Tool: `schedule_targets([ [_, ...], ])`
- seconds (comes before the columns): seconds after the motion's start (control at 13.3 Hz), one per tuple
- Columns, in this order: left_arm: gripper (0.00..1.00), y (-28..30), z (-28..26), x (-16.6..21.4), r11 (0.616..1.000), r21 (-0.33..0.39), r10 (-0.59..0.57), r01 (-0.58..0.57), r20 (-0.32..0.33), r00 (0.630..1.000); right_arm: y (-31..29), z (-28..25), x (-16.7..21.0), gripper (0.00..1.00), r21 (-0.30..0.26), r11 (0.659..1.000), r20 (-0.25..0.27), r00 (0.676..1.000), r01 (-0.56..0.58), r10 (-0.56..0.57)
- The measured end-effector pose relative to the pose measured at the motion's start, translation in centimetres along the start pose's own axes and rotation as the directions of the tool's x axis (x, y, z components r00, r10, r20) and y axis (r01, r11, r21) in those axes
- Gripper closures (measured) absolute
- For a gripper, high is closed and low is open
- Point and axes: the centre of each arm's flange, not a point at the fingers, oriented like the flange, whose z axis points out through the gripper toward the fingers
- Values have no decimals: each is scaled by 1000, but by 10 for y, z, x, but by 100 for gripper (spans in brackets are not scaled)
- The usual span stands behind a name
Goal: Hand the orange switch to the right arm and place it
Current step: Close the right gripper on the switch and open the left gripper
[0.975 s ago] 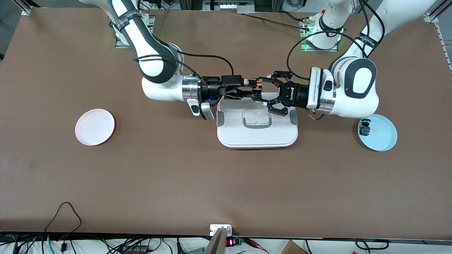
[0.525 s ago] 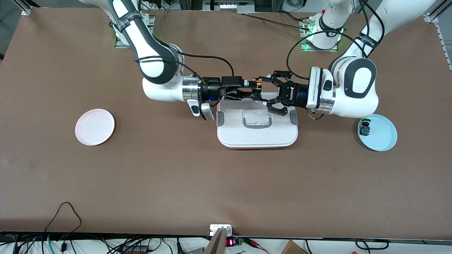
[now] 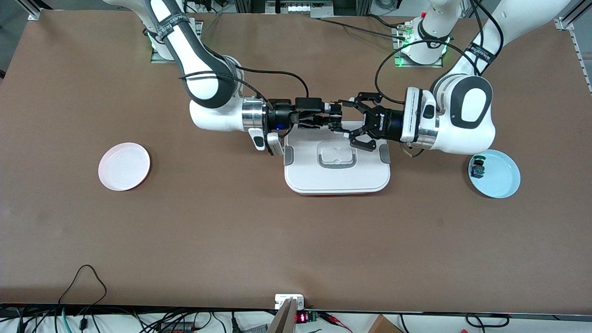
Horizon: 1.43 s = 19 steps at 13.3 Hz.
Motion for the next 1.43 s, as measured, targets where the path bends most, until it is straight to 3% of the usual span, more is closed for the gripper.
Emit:
schedule_targets([
  [0.15,29,0,0,0,1000,1,-1,1,-3,1000,-5,-1,1,58,0,1000,-9,1000,6,-6],
  [0.53,29,0,0,1,1000,4,-6,6,-9,1000,-7,-2,1,58,-1,1000,-12,1000,10,-10],
  [0.75,4,0,0,0,1000,4,-8,8,-9,1000,-8,-1,0,58,1,1000,-11,1000,11,-11],
  [0.82,0,0,-1,0,1000,6,-8,8,-9,1000,-8,-1,0,58,1,1000,-11,1000,11,-11],
  [1.05,0,-5,-18,1,999,33,-5,6,-15,1000,-8,-2,1,58,1,1000,-12,1000,11,-11],
  [1.43,0,-8,-94,8,998,60,9,-4,-79,997,-11,-7,4,58,-15,999,-9,1000,29,-29],
])
